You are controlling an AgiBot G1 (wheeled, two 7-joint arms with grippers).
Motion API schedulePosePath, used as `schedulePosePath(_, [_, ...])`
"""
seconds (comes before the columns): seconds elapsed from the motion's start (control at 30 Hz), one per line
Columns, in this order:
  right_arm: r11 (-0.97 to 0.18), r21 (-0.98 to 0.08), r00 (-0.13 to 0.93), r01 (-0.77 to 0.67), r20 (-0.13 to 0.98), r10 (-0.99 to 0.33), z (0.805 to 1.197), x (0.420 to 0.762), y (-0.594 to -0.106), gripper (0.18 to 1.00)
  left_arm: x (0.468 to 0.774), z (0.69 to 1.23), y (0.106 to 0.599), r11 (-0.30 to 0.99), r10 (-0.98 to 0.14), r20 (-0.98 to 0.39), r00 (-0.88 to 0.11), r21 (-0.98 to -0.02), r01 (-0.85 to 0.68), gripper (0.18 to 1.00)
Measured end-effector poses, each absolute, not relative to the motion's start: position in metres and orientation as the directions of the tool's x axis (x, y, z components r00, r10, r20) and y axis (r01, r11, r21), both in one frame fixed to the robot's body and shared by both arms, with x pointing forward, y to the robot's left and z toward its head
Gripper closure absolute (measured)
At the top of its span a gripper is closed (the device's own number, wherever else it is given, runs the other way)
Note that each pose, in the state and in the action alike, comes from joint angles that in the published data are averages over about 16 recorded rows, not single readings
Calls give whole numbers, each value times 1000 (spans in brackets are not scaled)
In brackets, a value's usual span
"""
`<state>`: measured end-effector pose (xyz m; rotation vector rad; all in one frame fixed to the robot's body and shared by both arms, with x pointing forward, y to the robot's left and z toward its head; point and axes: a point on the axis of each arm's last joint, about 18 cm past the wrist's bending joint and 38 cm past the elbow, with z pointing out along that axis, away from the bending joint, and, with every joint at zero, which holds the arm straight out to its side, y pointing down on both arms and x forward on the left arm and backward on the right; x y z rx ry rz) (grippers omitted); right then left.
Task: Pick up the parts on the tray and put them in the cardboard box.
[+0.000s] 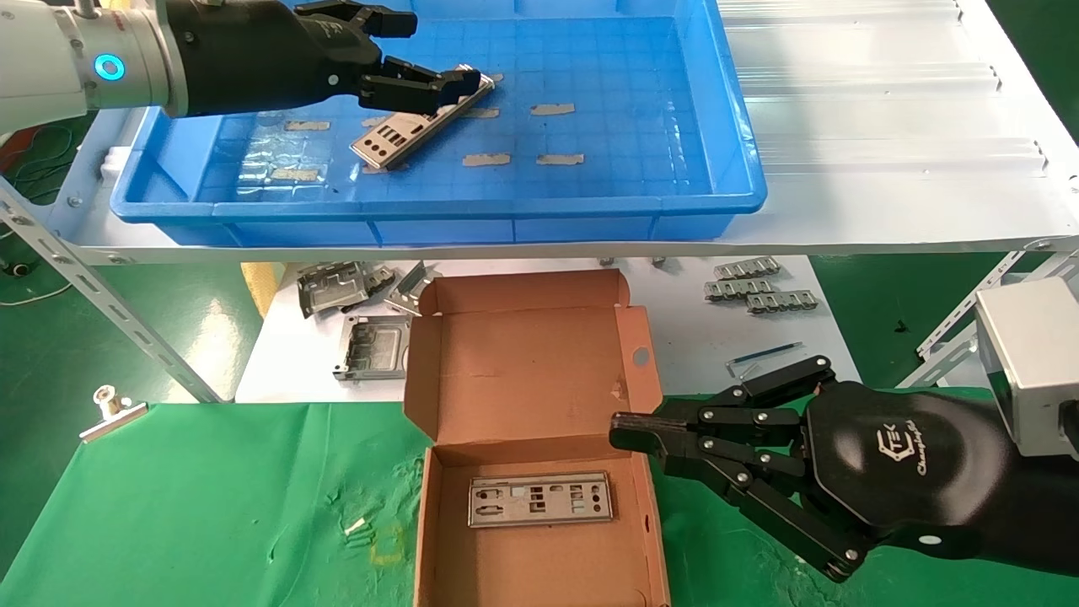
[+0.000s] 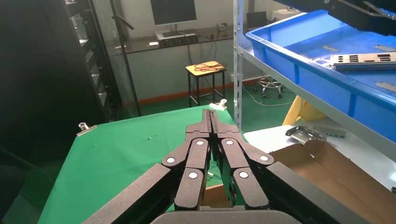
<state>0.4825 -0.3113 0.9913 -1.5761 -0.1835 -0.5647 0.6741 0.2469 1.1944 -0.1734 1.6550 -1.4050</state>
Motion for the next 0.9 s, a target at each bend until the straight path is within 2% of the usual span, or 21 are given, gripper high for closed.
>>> schedulePosePath(0.9, [-100, -889, 862, 446, 457, -220, 991, 483, -311, 988, 689, 1196, 234, 405, -654, -539, -531, -842, 357, 184])
